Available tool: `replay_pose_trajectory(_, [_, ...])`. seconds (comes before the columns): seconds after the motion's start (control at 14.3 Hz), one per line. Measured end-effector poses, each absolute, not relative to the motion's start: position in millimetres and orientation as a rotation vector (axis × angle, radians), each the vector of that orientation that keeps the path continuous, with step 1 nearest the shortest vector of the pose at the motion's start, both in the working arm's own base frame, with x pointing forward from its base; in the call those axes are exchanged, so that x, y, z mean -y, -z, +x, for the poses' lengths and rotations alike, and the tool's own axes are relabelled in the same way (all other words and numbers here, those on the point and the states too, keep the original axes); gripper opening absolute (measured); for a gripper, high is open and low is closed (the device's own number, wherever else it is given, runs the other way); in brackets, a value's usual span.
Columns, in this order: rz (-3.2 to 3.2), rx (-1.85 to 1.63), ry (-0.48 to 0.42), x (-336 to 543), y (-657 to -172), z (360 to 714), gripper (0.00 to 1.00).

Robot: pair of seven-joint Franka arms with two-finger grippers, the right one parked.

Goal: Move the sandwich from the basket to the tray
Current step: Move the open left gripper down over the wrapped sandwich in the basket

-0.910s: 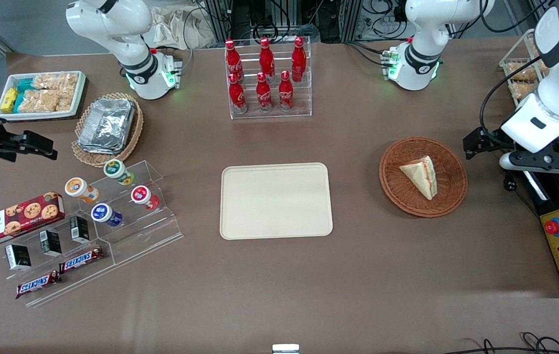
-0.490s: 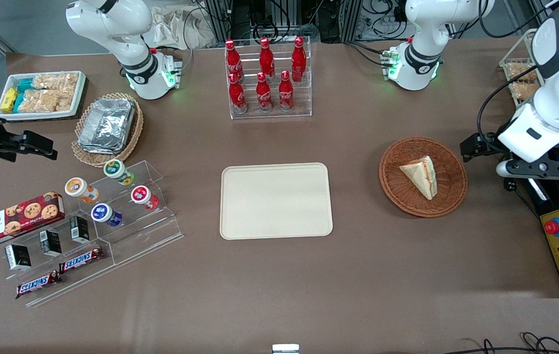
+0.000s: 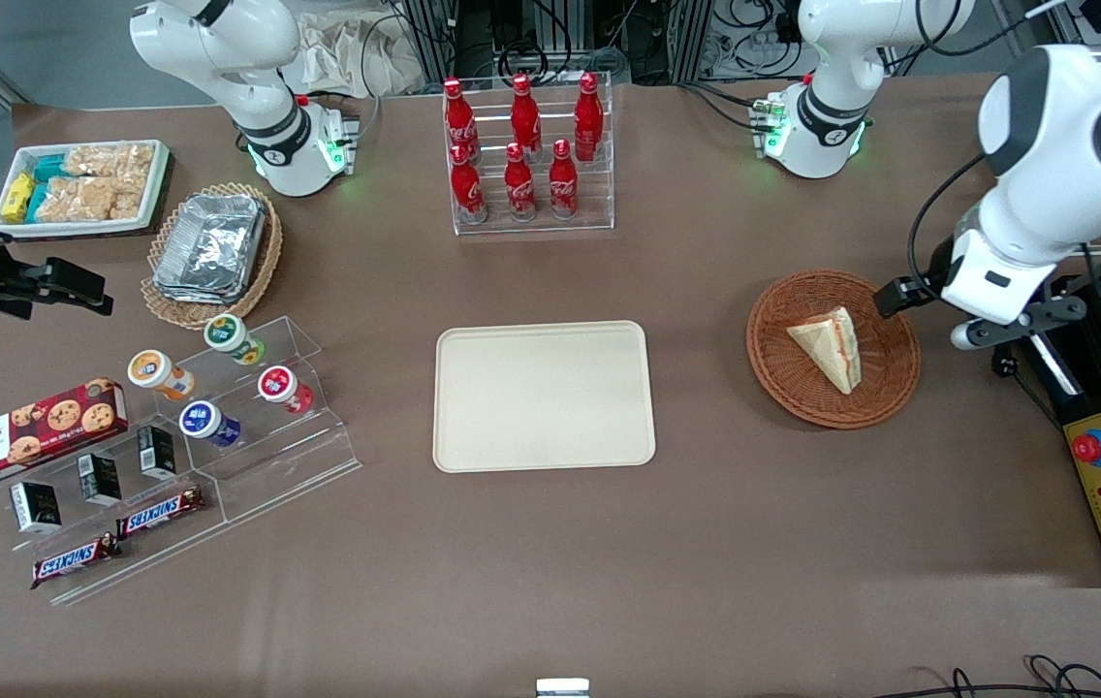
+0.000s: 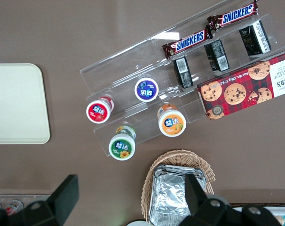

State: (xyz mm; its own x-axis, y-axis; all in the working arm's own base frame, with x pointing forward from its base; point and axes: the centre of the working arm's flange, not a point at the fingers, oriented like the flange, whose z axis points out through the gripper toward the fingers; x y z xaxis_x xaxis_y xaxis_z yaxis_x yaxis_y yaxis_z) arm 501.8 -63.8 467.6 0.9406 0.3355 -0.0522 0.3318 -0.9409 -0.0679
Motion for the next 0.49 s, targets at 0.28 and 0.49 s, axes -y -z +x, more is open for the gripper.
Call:
replay_pose_trajectory(0.28, [-2.972,0.763,-0.103,62,-425,476,1.00])
replay_pose_trajectory(0.49, [-2.946,0.935,-0.034,61,-383,466,1.00])
